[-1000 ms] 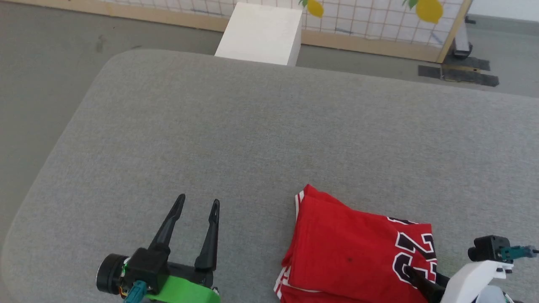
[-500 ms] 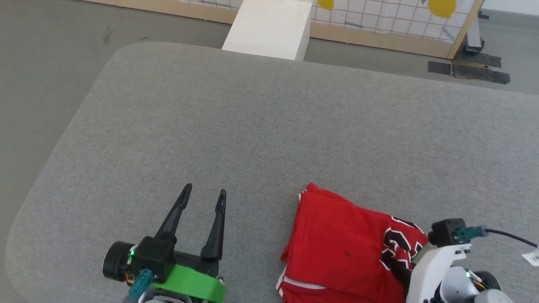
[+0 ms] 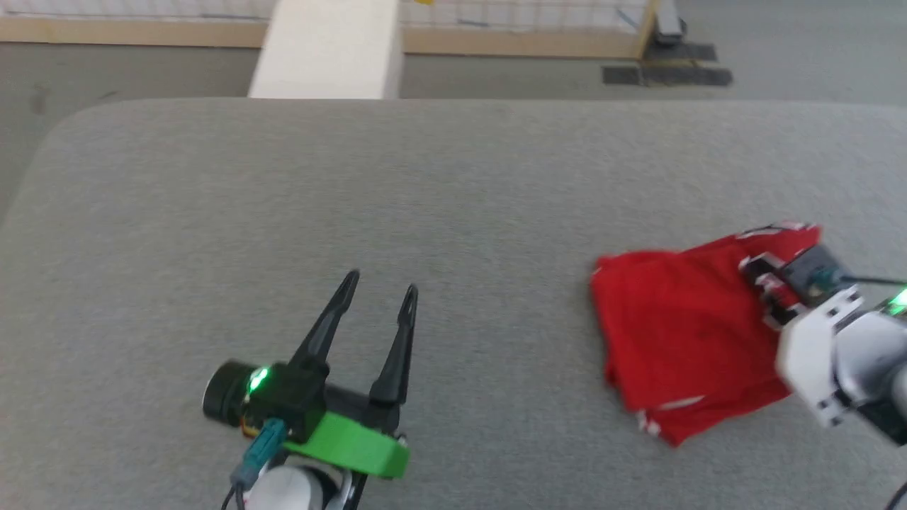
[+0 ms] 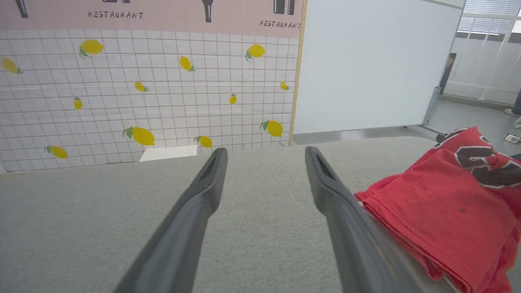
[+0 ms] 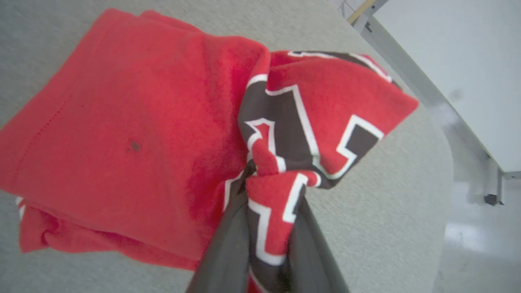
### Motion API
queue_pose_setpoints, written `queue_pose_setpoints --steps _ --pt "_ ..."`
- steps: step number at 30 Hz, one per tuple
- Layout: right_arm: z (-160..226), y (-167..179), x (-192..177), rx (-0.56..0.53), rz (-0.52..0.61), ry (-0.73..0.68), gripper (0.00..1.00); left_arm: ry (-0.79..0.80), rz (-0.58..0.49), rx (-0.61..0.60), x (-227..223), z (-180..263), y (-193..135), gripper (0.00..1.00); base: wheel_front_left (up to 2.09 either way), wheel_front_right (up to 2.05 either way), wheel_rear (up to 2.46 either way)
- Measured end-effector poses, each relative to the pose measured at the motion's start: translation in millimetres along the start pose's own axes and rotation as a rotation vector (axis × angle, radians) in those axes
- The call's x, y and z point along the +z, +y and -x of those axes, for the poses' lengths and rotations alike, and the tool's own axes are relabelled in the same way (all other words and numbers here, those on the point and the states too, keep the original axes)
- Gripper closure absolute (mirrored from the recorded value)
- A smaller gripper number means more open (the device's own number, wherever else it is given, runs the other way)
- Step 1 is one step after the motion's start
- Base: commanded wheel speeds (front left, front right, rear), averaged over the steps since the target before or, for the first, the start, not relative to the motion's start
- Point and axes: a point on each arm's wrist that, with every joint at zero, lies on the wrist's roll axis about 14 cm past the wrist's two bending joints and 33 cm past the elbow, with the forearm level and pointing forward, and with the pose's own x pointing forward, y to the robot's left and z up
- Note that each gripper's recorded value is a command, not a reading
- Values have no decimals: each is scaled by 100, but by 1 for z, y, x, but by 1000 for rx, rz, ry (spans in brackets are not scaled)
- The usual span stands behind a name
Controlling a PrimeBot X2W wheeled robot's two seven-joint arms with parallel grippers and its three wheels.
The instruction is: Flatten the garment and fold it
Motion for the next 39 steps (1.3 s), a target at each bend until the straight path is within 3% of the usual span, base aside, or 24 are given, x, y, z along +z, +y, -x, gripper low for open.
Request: queue_pose_setpoints --steps 7,15,21,28,29,30,39 --pt "22 -91 -70 -165 116 215 100 -11 34 -156 -17 -54 -38 0 0 0 0" --pt "33 -168 -143 -301 125 400 100 27 81 -228 -59 -92 -51 0 0 0 0" --pt "30 -202 -177 -384 120 475 100 87 114 -226 -96 -100 -47 0 0 0 0" --pt "15 -207 -208 -410 82 549 100 140 126 -197 -123 -97 -34 0 0 0 0" --pt "13 -206 -209 -411 79 554 34 144 124 -191 -124 -96 -32 0 0 0 0" --pt "10 -206 -210 -411 82 556 0 146 122 -187 -124 -96 -31 0 0 0 0" --pt "6 -210 -181 -450 87 463 0 150 98 -142 -111 -83 -19 0 0 0 0"
